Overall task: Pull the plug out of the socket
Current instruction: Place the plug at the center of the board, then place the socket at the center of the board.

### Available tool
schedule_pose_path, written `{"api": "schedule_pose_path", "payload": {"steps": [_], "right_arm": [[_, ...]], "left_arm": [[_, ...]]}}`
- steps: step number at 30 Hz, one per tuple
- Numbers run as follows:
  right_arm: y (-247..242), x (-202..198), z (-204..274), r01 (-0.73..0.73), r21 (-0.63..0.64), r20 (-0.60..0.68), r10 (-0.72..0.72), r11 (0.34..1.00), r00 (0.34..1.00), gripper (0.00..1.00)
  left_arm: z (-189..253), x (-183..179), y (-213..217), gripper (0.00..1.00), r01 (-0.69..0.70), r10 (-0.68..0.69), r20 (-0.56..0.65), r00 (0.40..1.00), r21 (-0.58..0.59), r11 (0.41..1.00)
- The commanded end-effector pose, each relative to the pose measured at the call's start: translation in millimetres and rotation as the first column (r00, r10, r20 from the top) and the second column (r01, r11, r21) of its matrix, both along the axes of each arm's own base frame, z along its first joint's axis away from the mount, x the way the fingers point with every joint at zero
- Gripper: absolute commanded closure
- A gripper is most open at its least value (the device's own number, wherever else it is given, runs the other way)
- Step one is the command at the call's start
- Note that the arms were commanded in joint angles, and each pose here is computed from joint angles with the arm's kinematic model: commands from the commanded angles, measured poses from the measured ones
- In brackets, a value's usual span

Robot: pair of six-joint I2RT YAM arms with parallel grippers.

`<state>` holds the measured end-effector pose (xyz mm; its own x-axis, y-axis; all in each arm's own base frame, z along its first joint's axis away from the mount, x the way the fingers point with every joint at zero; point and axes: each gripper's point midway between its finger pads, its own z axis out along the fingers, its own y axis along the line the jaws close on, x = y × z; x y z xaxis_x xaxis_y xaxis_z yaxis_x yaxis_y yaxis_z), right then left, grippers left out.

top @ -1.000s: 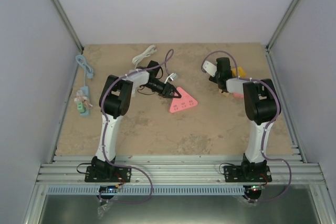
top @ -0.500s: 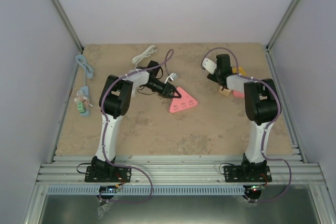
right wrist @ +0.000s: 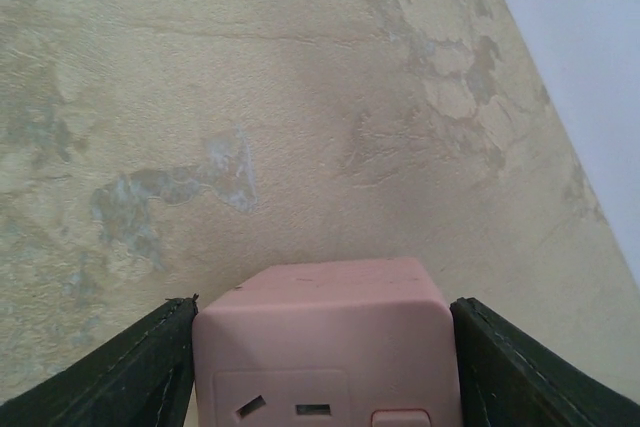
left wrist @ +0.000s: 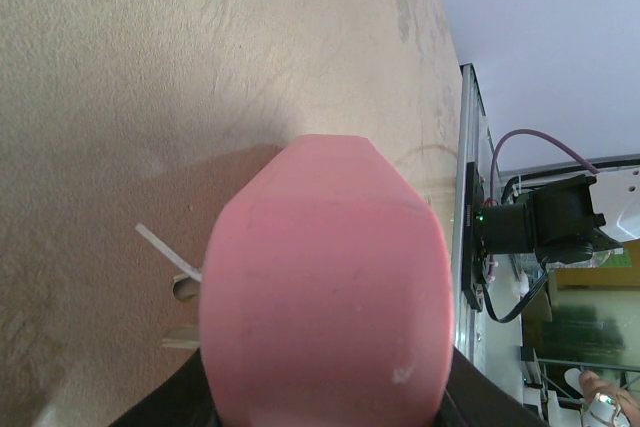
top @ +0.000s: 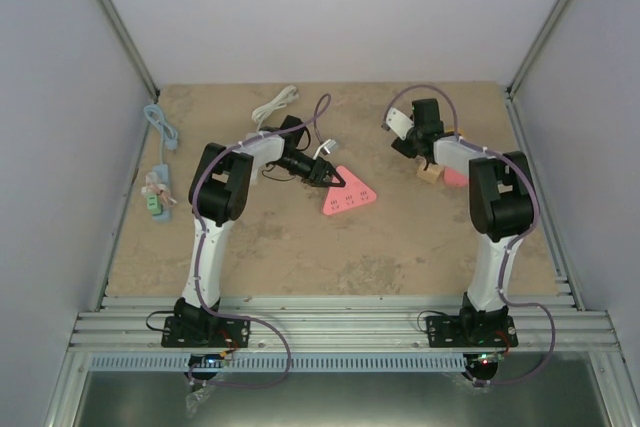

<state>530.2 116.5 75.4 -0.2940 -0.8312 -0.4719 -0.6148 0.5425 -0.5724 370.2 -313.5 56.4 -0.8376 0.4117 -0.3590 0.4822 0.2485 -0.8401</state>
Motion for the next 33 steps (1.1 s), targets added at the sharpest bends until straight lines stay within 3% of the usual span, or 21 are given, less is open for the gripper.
{"api": "schedule_pose_path", "payload": {"steps": [1,7,22,33], "right_arm": [[4.7,-6.2,17.4,-0.006,0.055,0.003,0.006,0.998,1.000,0.32],[9.5,-11.9,21.8,-0.029,0.082,0.003,0.029,0.996,1.000,0.19],[10.3,-18.5,23.8,-0.023,0.123,-0.047,0.029,0.992,0.998,0.23],[6.7,-10.4,49.9,-0.059,0.230,-0.039,0.070,0.971,0.997,0.24]], "left_arm": [[-47.2,0.2,19.7,1.00,-0.028,0.030,-0.013,0.999,0.169,0.985],[-47.3,0.0,19.7,1.00,-0.028,0.030,-0.014,0.999,0.169,0.985],[-46.5,-0.3,19.4,1.00,-0.027,0.029,-0.015,0.999,0.166,0.986],[-46.9,-0.1,19.8,1.00,-0.027,0.030,-0.016,0.999,0.164,0.986]]}}
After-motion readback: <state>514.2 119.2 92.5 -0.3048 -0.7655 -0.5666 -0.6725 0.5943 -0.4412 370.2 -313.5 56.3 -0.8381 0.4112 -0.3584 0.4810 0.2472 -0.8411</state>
